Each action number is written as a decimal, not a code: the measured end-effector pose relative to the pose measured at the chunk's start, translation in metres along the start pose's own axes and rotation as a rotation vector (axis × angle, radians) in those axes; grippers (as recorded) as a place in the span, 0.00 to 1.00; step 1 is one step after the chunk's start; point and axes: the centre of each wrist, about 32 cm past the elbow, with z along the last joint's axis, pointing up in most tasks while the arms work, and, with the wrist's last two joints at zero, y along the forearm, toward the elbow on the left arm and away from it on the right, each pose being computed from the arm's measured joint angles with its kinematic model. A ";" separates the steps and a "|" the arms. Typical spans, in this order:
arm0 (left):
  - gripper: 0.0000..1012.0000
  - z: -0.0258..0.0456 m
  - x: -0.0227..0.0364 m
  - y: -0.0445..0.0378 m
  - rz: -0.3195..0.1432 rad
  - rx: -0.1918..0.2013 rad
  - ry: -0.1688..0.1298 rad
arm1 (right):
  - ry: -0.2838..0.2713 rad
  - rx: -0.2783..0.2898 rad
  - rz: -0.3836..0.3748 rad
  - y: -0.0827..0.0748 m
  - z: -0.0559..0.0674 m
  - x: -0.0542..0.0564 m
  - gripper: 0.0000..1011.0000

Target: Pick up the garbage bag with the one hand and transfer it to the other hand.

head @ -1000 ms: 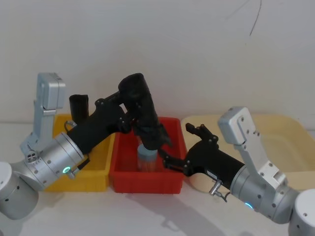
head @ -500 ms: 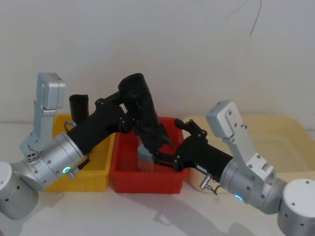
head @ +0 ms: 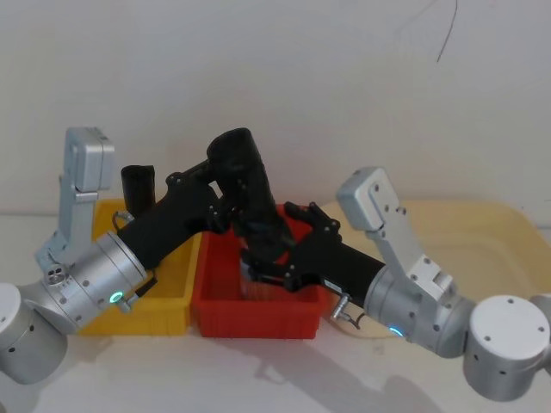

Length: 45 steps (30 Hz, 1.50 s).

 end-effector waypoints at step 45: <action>0.45 0.0000 -0.0001 -0.0001 0.000 0.000 0.000 | 0.014 0.013 -0.038 0.025 0.010 0.006 0.57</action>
